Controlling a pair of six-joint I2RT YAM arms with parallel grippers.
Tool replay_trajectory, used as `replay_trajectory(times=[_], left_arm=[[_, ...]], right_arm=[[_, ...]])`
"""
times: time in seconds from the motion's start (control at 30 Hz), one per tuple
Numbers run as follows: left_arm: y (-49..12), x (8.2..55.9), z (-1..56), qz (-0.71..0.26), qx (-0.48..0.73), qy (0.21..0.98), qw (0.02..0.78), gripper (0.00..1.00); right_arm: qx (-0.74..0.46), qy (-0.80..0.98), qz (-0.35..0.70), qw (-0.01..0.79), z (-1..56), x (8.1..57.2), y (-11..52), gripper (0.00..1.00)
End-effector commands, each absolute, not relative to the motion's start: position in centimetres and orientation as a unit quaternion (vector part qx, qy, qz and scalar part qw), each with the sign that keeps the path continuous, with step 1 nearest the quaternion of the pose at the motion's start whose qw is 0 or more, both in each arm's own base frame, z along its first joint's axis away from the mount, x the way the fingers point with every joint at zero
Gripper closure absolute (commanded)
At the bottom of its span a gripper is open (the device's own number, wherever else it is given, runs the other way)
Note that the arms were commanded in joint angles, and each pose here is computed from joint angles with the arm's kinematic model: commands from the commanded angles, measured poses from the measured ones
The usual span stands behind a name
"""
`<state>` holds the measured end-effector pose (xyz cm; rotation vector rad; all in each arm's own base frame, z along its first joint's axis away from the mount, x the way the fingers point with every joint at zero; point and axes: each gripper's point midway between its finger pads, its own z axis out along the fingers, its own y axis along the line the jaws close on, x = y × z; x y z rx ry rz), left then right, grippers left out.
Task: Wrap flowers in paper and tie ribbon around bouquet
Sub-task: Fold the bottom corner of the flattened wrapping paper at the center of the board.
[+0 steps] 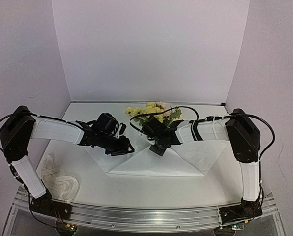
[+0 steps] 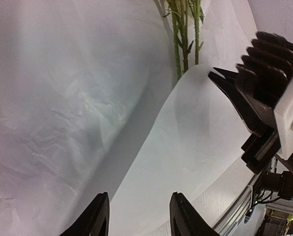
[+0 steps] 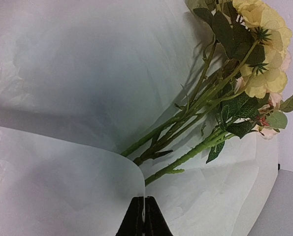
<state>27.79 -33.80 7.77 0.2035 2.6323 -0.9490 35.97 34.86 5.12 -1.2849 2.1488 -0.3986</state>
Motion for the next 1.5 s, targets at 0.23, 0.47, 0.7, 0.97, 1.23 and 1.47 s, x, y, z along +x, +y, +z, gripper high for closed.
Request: replay_trajectory(times=[0.23,0.47,0.7,0.97,1.23,1.47], left_arm=[[-36.3,24.5,7.4,-0.359,0.14,0.914,0.125,0.61],[-35.6,22.8,6.0,-0.349,0.145,0.92,0.102,0.61],[-35.1,21.7,5.6,-0.347,0.151,0.921,0.093,0.61],[-34.9,20.1,4.7,-0.342,0.162,0.923,0.072,0.63],[-34.1,19.6,3.5,-0.323,0.155,0.932,0.063,0.65],[-33.3,19.5,1.9,-0.3,0.146,0.941,0.057,0.69]], right_arm=[[-0.455,0.819,-0.139,0.32,6.3,37.2,35.6,1.0],[-0.449,0.821,-0.145,0.322,6.3,38.2,35.7,1.0],[-0.45,0.819,-0.156,0.32,6.2,38.6,35.7,1.0],[-0.444,0.819,-0.177,0.318,6.0,39.1,35.1,1.0],[-0.44,0.821,-0.175,0.32,6.0,39.2,35.3,1.0],[-0.43,0.826,-0.173,0.321,6.4,39.1,35.1,0.94]])
